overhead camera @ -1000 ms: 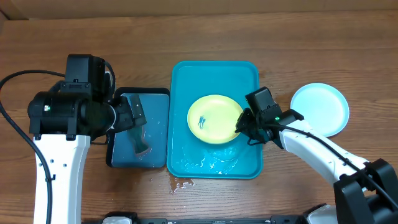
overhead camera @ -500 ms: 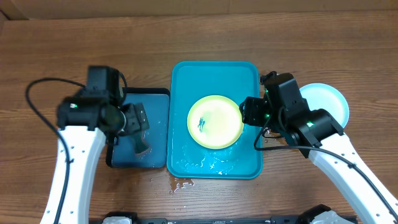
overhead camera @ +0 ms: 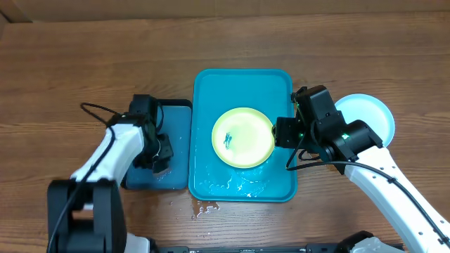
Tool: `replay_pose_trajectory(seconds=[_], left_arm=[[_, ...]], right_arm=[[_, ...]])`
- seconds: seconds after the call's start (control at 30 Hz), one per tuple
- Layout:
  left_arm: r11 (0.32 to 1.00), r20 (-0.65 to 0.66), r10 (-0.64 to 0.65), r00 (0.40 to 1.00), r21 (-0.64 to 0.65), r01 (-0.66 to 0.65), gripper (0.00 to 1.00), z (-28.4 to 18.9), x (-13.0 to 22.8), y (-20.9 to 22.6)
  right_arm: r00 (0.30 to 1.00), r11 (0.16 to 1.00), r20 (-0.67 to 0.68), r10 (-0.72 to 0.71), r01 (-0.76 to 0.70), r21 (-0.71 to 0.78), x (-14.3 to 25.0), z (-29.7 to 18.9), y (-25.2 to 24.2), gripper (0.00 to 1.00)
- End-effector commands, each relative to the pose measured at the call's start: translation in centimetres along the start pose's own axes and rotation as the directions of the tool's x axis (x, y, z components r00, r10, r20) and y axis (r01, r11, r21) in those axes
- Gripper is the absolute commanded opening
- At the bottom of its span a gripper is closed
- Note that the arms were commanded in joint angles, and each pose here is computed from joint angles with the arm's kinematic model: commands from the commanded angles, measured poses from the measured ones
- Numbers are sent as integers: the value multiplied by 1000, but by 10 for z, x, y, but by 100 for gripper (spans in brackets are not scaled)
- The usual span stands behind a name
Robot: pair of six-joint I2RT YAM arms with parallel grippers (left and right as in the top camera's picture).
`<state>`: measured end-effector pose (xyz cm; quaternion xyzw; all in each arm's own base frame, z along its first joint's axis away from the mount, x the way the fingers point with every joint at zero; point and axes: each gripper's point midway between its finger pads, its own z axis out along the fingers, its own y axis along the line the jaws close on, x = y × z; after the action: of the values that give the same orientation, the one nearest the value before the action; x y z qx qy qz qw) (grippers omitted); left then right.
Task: Clean dirty plates on tray and stack at the side
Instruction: 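Grasp the sponge with the left gripper, move over yellow plate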
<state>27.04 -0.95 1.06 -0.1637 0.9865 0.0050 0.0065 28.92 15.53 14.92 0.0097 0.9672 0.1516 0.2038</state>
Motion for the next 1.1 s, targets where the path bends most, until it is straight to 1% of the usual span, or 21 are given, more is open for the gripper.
replay_pose_trajectory(seconds=[0.0,0.13,0.3,0.33,0.4,0.47,0.53,0.63,0.67,0.73,0.8,0.83,0.9,0.97,1.0,1.07], left_arm=[[999,-97,-3,995,41,7,4,20,14,-7],[998,-97,-7,995,64,13,4,8,9,-13],[996,-10,1,1000,90,0,4,-50,-17,-21],[995,15,9,1000,99,-11,4,-64,-22,-24],[992,65,36,997,116,-44,4,-89,-29,-29],[988,116,74,991,127,-88,4,-112,-35,-36],[986,149,93,984,125,-112,4,-129,-38,-41],[984,171,107,979,124,-129,4,-142,-39,-45],[983,173,111,979,125,-133,4,-143,-39,-47],[981,172,126,977,128,-149,4,-143,-37,-52],[978,173,139,975,128,-162,4,-143,-35,-56],[977,174,146,974,129,-169,4,-143,-34,-58],[970,179,166,970,147,-193,4,-144,-32,-68],[958,193,191,962,176,-226,4,-145,-30,-82],[951,201,206,958,188,-244,4,-145,-29,-89],[936,223,234,946,213,-282,4,-145,-28,-108]], right_arm=[[1000,1000,3,-5,5,11,-2,2,-2,62],[1000,999,28,9,-11,52,-7,2,-10,62],[996,993,55,76,-81,88,-21,12,-27,62],[997,994,45,71,-74,75,-23,18,-27,63],[1000,1000,-5,-27,27,-5,-22,35,-16,63],[993,992,-55,-102,97,-76,-16,52,-6,63],[989,992,-101,-105,97,-86,-10,70,-7,63],[981,995,-175,-86,77,-60,2,97,-16,61],[977,996,-198,-80,71,-52,7,105,-19,58],[960,998,-274,-61,57,-24,23,127,-29,44],[949,999,-310,-51,51,-10,32,136,-34,25],[947,999,-318,-49,49,-6,34,138,-35,18],[944,999,-327,-47,45,-14,36,139,-34,15],[943,1000,-332,-20,19,-6,37,139,-34,6],[942,1000,-335,5,-4,3,38,138,-35,4],[939,999,-342,39,-33,22,40,138,-36,4]])
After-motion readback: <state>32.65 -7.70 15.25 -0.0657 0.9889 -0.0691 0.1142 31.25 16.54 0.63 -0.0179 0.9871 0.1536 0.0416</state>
